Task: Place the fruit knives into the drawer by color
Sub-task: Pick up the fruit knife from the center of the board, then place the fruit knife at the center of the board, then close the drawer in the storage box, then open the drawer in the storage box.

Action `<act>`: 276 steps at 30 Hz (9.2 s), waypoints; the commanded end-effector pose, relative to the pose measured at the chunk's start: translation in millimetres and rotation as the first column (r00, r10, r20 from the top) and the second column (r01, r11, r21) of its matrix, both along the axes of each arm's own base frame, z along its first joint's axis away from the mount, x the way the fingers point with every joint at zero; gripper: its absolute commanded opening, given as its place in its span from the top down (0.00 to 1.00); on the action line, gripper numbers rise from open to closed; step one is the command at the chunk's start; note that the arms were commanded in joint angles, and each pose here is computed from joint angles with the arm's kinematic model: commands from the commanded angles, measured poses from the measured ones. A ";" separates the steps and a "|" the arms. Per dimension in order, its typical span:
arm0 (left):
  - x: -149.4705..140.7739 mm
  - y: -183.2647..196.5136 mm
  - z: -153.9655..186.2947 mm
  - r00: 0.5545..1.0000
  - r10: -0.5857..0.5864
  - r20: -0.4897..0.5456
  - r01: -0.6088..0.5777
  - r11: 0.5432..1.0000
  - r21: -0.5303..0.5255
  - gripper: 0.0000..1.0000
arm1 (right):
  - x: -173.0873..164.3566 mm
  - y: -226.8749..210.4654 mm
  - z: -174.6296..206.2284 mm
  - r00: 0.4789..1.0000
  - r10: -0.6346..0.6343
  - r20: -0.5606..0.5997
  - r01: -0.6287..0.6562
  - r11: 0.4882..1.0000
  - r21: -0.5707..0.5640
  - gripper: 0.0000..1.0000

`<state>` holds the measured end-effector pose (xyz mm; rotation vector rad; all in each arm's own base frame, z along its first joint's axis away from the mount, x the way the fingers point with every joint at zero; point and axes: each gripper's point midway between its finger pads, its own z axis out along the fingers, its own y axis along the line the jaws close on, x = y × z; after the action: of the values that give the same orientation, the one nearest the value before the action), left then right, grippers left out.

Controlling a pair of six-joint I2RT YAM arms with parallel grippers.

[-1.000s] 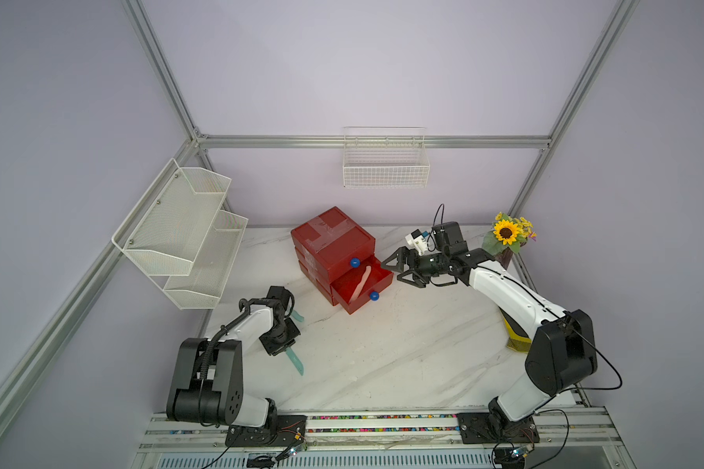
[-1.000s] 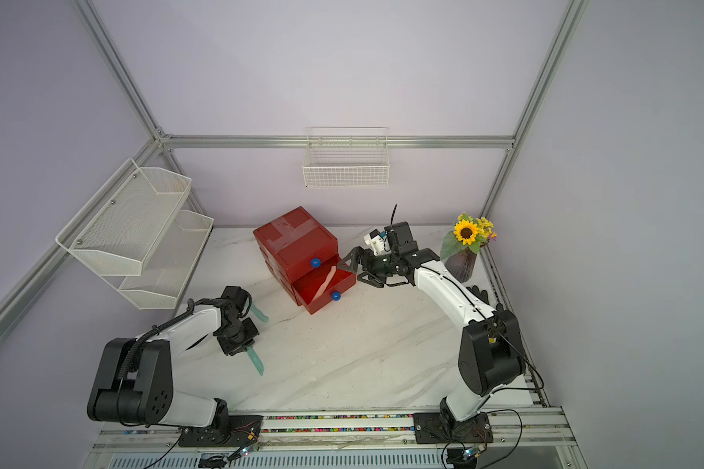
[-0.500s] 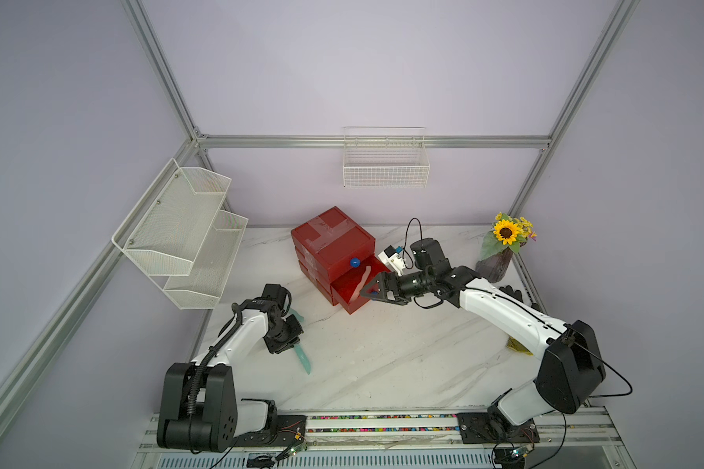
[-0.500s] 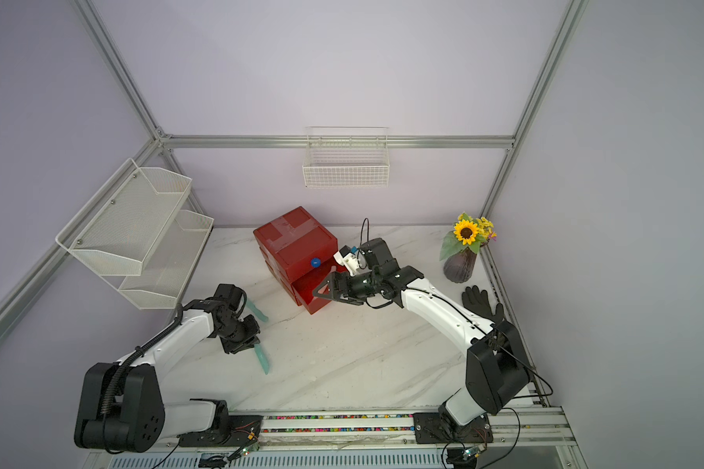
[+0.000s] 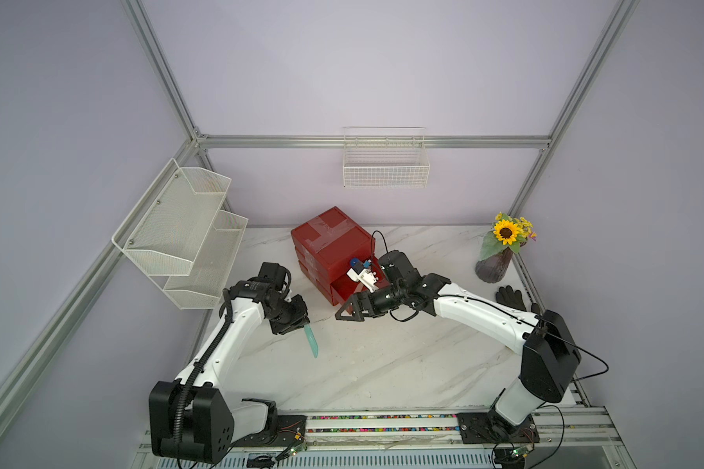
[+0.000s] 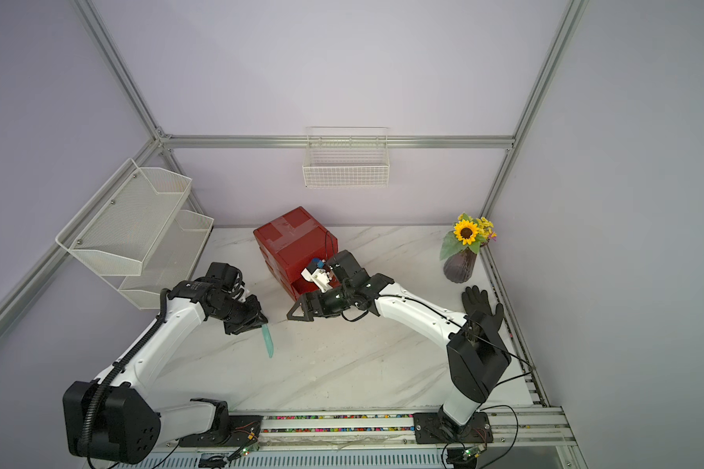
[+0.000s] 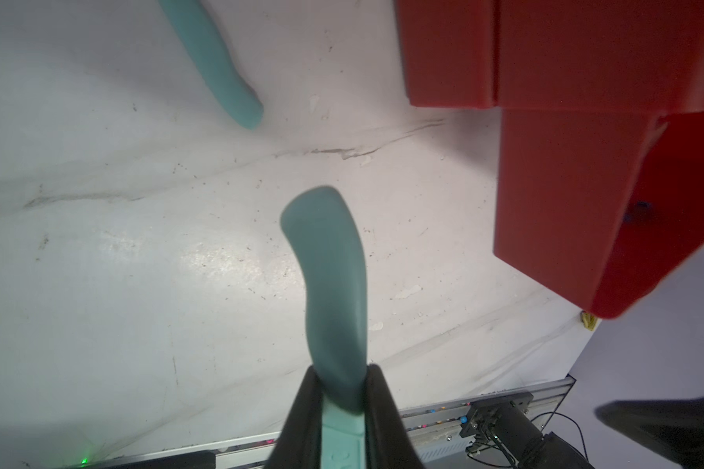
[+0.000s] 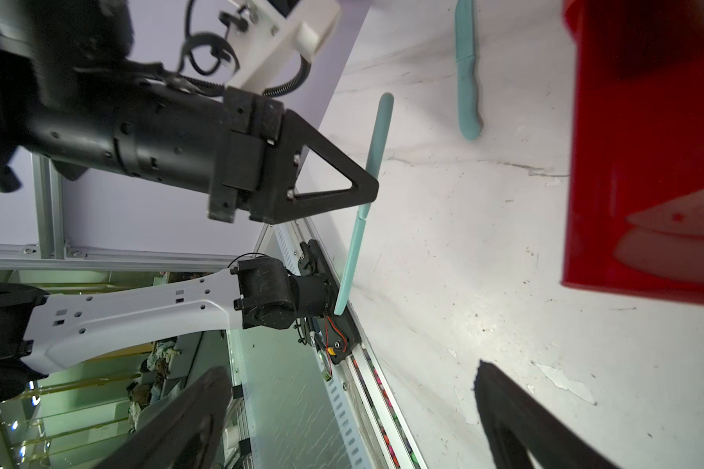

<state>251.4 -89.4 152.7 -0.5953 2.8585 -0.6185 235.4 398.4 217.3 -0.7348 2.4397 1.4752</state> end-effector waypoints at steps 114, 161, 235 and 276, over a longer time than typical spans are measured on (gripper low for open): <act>133.3 -50.1 125.2 0.943 -0.069 0.327 0.097 0.993 -0.068 0.04 | 75.9 -188.7 -197.1 0.424 -0.811 -0.403 0.587 0.585 -0.559 1.00; 180.9 -84.1 77.1 0.952 -0.202 0.232 0.223 0.973 -0.066 0.96 | 203.7 -82.2 -78.8 0.671 -0.640 -0.374 0.628 0.759 -0.170 1.00; 166.7 -83.0 43.6 0.967 -0.188 0.173 0.205 0.975 -0.089 0.95 | 191.9 -21.8 -157.8 0.685 -0.417 -0.597 0.547 0.836 0.043 0.73; 176.1 -81.6 58.2 0.961 -0.168 0.220 0.195 0.975 -0.106 0.93 | 68.9 -96.8 -135.8 0.689 -0.495 -0.530 0.517 0.848 -0.120 0.45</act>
<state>443.2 -182.4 244.5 -0.1749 2.5733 -0.9355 318.6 301.4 70.3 0.4882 2.6287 1.6297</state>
